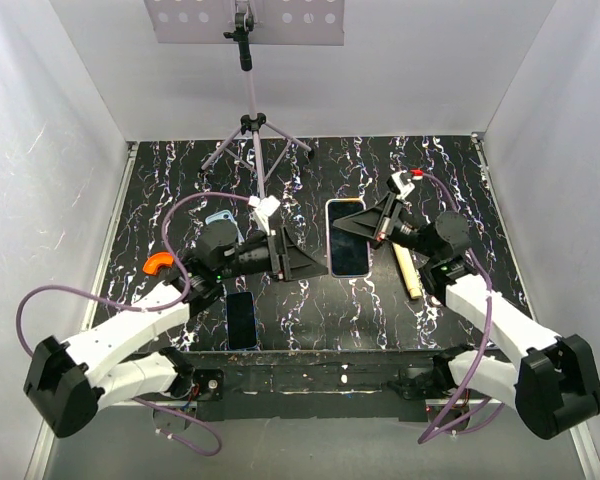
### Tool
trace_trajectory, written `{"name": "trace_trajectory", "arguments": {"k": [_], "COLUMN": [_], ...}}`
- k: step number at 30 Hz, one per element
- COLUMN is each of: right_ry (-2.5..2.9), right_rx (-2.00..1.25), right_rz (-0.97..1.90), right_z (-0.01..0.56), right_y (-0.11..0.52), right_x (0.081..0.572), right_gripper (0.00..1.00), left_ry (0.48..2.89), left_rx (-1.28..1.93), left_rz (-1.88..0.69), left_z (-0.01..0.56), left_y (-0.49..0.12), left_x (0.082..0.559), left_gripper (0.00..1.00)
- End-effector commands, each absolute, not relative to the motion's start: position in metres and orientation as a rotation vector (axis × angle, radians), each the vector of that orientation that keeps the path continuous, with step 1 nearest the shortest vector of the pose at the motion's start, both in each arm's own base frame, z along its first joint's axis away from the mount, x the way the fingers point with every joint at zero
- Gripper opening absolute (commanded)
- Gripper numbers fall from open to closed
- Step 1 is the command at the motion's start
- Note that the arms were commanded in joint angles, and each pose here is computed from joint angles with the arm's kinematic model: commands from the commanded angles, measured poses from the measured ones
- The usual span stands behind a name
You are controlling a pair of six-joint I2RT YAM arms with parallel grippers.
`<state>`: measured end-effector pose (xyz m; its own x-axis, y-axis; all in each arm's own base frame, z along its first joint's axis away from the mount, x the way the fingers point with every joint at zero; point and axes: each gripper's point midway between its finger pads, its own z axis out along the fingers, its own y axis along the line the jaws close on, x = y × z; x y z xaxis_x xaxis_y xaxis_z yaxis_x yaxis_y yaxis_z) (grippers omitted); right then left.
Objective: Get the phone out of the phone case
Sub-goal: Remove the phone case from the phone.
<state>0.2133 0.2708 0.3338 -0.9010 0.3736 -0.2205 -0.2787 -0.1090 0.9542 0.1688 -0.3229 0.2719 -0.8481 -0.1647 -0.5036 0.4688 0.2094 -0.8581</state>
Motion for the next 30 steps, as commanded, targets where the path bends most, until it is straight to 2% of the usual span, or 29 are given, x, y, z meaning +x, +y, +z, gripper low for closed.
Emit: {"name": "trace_trajectory", "arguments": {"k": [1, 5, 11, 13, 18, 30], "right_ry": [1.587, 1.626, 1.665, 1.680, 1.696, 1.688], "right_rx": [-0.191, -0.197, -0.133, -0.081, 0.018, 0.062], "right_rz": [2.082, 2.014, 1.969, 1.949, 1.906, 1.863], "right_z": [0.394, 0.389, 0.383, 0.379, 0.372, 0.371], "right_y": [0.249, 0.249, 0.250, 0.250, 0.247, 0.244], "right_x": [0.175, 0.180, 0.192, 0.198, 0.208, 0.213], "right_gripper": [0.01, 0.01, 0.01, 0.01, 0.01, 0.01], "left_ry": [1.973, 1.913, 1.806, 1.778, 1.778, 1.841], "left_rx": [0.260, 0.278, 0.248, 0.271, 0.285, 0.142], "left_rz": [-1.559, -1.645, -2.005, -2.055, -2.126, -2.173], "left_z": [0.276, 0.308, 0.351, 0.362, 0.367, 0.346], "left_y": [-0.292, -0.288, -0.308, -0.317, -0.332, -0.340], "left_x": [0.169, 0.153, 0.132, 0.122, 0.109, 0.117], "left_gripper": [0.70, 0.72, 0.70, 0.70, 0.68, 0.69]}}
